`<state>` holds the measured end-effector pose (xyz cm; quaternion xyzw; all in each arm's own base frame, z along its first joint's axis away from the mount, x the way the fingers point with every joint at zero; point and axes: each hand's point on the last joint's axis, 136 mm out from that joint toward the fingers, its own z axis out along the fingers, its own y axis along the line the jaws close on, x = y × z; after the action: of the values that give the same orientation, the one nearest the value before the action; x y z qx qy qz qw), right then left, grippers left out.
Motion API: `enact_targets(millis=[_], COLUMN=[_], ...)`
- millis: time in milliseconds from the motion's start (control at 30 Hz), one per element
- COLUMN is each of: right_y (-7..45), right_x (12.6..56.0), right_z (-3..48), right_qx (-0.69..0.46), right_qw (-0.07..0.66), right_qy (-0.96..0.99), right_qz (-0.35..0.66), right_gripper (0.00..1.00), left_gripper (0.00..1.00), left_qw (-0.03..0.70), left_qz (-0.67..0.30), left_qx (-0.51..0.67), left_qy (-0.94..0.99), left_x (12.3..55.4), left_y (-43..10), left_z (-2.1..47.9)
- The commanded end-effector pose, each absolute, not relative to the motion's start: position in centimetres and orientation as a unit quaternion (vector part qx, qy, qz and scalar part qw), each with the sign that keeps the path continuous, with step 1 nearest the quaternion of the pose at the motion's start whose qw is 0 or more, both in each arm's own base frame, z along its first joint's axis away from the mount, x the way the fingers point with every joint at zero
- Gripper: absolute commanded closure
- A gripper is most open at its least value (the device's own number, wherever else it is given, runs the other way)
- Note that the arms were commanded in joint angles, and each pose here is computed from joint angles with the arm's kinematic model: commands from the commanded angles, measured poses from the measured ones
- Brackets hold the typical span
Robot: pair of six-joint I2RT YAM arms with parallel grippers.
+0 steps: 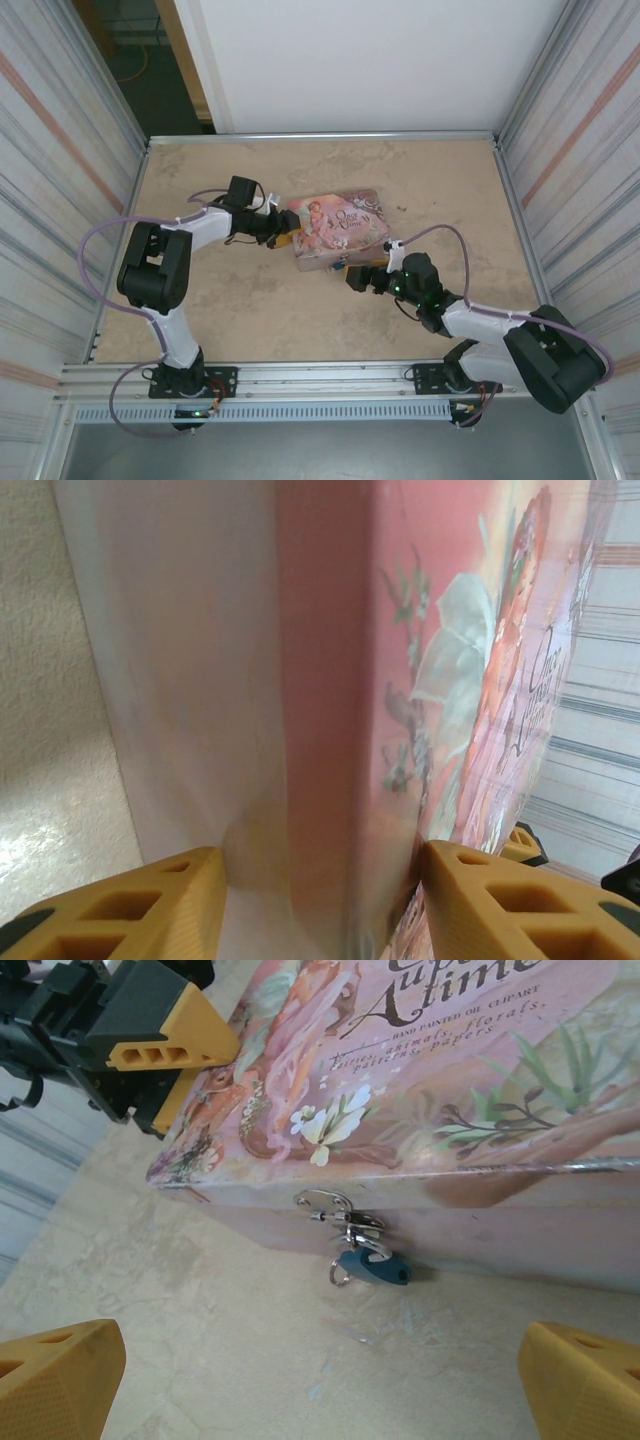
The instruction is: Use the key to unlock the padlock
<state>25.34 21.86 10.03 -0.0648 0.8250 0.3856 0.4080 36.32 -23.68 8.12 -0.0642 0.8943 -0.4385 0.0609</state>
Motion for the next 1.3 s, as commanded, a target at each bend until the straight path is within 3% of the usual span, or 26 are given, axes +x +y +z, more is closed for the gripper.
enact_targets(millis=[0, 233, 767, 1267], right_y=[21.7, 20.6, 22.1, 24.2], right_x=[24.7, 24.2, 24.9, 27.1], right_z=[10.4, 10.7, 8.5, 7.3], right_qx=[-0.071, -0.070, -0.083, -0.087], right_qw=[0.402, 0.403, 0.375, 0.358], right_qy=[0.822, 0.824, 0.823, 0.820], right_qz=[0.396, 0.392, 0.418, 0.438], right_gripper=[0.01, 0.00, 0.16, 0.19], left_gripper=[0.48, 0.48, 0.49, 0.49], left_qw=[0.050, 0.055, 0.049, 0.057], left_qz=[-0.409, -0.399, -0.388, -0.388], left_qx=[-0.077, -0.081, -0.088, -0.089], left_qy=[0.908, 0.912, 0.916, 0.915], left_x=[35.8, 35.5, 34.4, 33.8], left_y=[-23.5, -24.0, -24.0, -23.8], left_z=[6.4, 6.2, 5.1, 5.6])
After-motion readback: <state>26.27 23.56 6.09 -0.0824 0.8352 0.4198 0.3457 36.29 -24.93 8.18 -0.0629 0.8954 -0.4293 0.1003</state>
